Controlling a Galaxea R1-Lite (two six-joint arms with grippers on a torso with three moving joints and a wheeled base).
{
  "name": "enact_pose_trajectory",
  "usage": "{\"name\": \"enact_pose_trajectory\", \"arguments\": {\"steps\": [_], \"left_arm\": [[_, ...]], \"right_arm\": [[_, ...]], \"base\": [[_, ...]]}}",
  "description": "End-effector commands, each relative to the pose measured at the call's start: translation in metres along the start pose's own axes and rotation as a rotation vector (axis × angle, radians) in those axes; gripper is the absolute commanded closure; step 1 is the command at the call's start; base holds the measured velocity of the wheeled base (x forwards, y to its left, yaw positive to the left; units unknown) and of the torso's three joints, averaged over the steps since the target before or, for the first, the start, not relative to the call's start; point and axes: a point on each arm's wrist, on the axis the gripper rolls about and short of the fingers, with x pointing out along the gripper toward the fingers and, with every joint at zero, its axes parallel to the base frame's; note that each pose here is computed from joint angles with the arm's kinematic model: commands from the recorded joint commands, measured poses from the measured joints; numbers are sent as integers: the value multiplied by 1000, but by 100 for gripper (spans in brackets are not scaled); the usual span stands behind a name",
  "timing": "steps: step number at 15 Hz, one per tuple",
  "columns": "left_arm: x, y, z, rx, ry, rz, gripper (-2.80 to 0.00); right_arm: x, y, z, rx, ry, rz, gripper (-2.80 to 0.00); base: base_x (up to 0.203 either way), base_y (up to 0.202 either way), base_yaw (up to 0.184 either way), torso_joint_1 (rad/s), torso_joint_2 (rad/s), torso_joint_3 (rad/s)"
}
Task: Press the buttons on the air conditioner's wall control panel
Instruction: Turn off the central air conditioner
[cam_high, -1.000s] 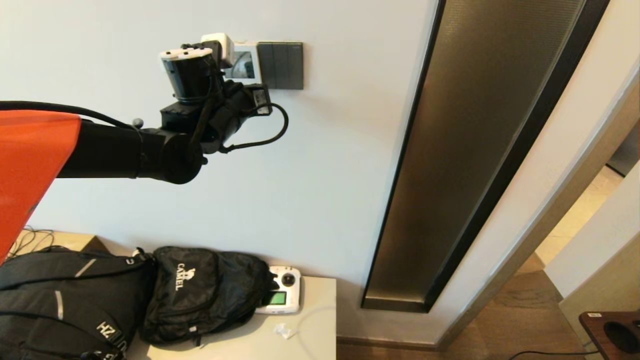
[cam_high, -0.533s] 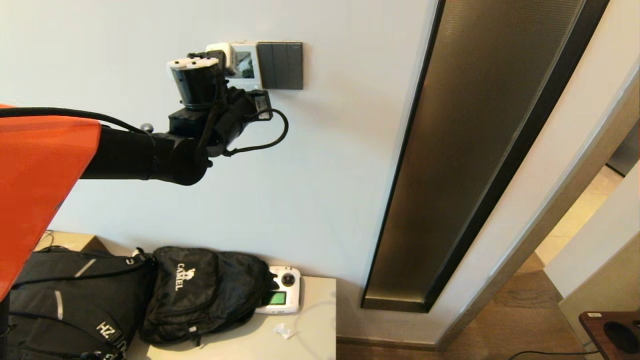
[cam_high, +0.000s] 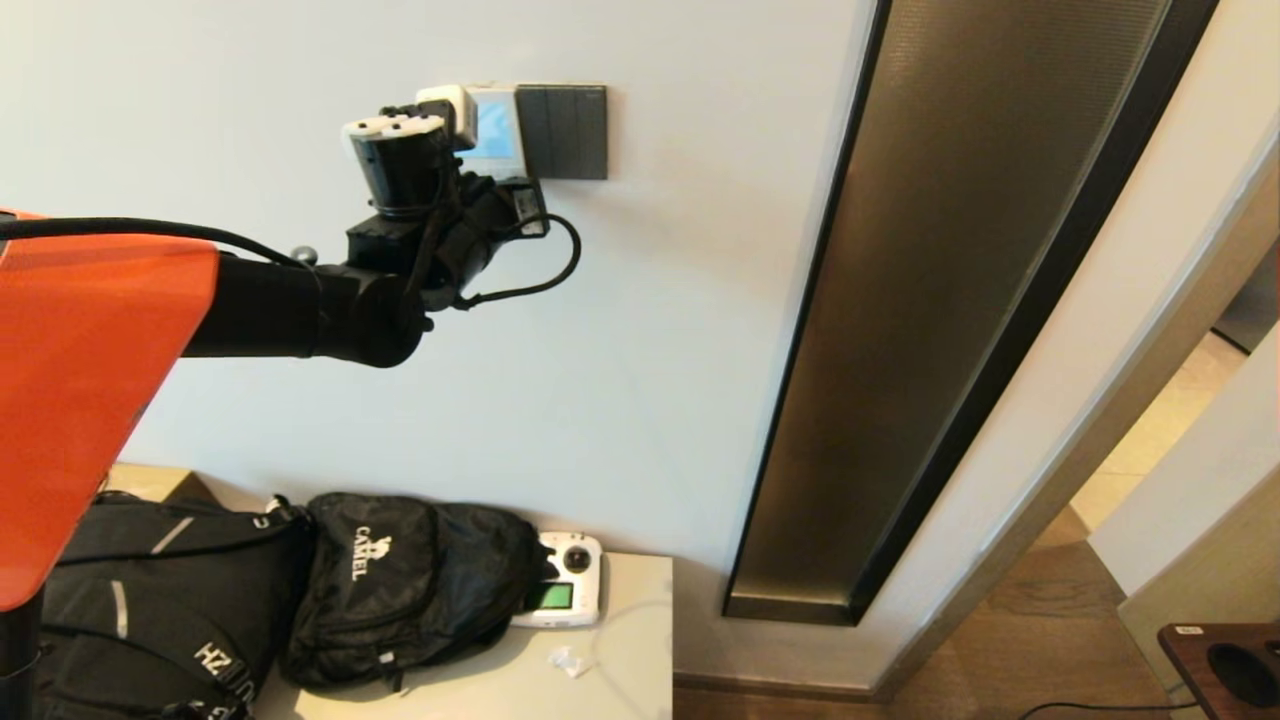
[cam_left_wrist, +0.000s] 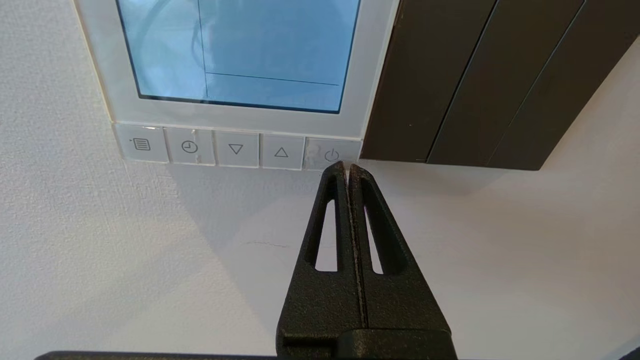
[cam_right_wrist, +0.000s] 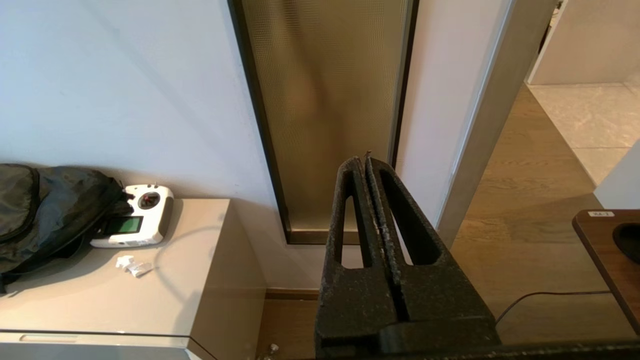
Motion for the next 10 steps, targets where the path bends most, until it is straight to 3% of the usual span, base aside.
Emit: {"name": "enact_pose_trajectory", "arguments": {"steps": [1, 5, 10], "left_arm": [[2, 0, -3, -1, 0, 2, 0], [-3, 1, 6, -7, -20, 2, 0], [-21, 8, 44, -38, -105, 10, 0]], "right_arm": [[0, 0, 0, 0, 2, 1, 0], [0, 0, 0, 0, 1, 1, 0], [0, 0, 0, 0, 1, 1, 0]], "base": [[0, 0, 0, 0, 0, 0], [0, 0, 0, 0, 0, 0], [0, 0, 0, 0, 0, 0]]}}
